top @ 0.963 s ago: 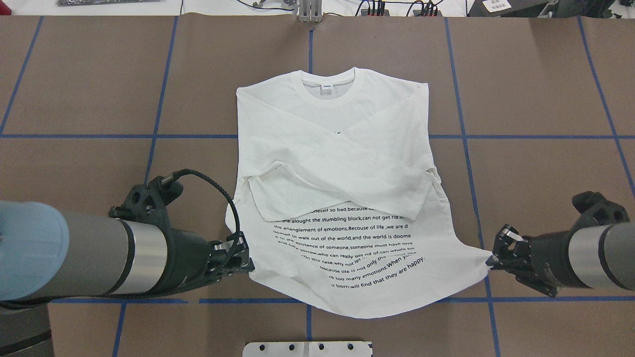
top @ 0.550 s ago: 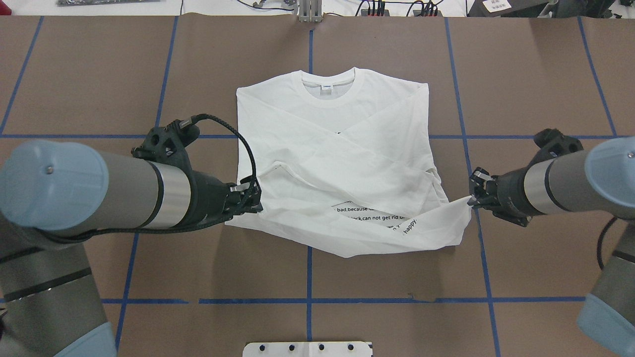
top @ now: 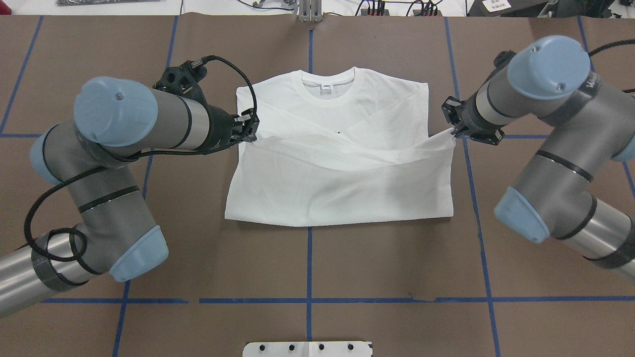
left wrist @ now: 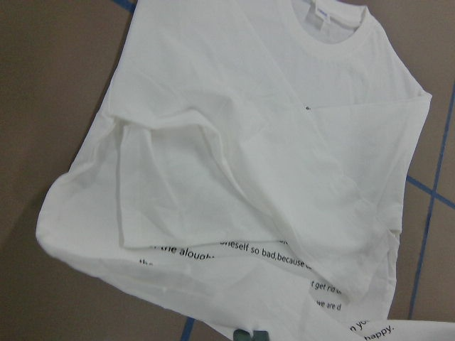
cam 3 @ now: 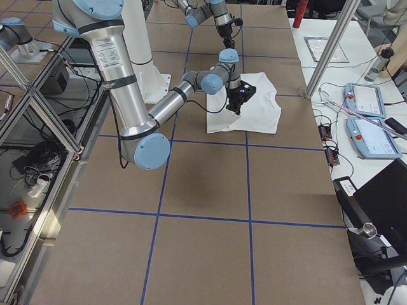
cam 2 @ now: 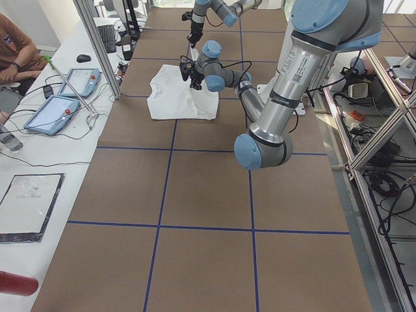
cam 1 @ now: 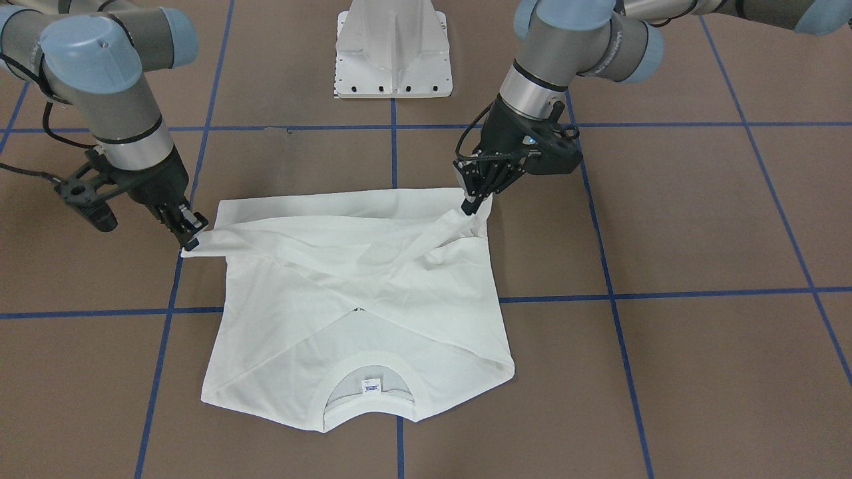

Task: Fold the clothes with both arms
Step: 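Lift the hem with both grippers and fold it toward the collar, then lay the hem down near the collar with both grippers and adjust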

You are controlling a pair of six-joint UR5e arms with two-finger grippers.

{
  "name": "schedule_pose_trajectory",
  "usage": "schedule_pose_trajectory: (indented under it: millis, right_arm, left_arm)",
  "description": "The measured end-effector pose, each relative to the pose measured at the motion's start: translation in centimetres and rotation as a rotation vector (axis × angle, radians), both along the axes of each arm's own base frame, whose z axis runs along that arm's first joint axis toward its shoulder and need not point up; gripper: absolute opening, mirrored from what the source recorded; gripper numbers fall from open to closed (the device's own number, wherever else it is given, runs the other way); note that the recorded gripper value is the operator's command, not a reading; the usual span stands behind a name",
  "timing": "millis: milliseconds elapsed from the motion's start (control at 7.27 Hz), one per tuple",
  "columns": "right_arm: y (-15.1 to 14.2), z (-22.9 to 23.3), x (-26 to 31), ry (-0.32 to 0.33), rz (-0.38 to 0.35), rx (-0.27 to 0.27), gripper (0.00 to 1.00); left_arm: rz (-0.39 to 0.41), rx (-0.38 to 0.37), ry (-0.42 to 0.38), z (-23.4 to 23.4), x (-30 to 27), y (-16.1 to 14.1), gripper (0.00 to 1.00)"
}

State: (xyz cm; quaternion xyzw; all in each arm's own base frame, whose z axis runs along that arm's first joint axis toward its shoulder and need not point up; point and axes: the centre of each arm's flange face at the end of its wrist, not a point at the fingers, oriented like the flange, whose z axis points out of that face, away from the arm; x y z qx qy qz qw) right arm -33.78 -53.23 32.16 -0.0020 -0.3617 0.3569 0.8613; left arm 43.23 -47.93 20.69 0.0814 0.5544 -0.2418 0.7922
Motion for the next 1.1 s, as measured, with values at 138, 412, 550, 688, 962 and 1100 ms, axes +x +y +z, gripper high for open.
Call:
schedule_pose_trajectory:
  millis: [138,412,550,688,962,1100]
  right_arm:
    - [-3.8,0.1,-0.5,0.027,0.01,-0.007,0.0]
    - [-9.4,0.3,-2.5,0.076,0.002,-0.028,0.0]
    - [-11.5,0.6,-3.7,0.094,-0.005,-0.038,0.0]
    - [-13.3,1.6,-4.9,0.103,-0.012,-0.039,0.0]
    - [-15.4,3.7,-6.3,0.123,-0.031,-0.041,0.0]
    - [-15.9,4.2,-6.7,0.131,-0.038,-0.045,0.0]
  left_arm:
    - [-0.026,0.004,-0.01,1.0,0.6,-2.5,0.0]
    - [-0.066,0.021,-0.009,3.3,2.3,-5.9,0.0]
    - [-0.082,0.024,-0.014,4.3,3.2,-7.2,0.0]
    - [-0.097,0.025,-0.022,5.2,4.2,-8.5,0.0]
    - [-0.121,0.03,-0.031,6.6,4.9,-9.8,0.0]
    - [-0.13,0.035,-0.035,6.7,4.6,-10.4,0.0]
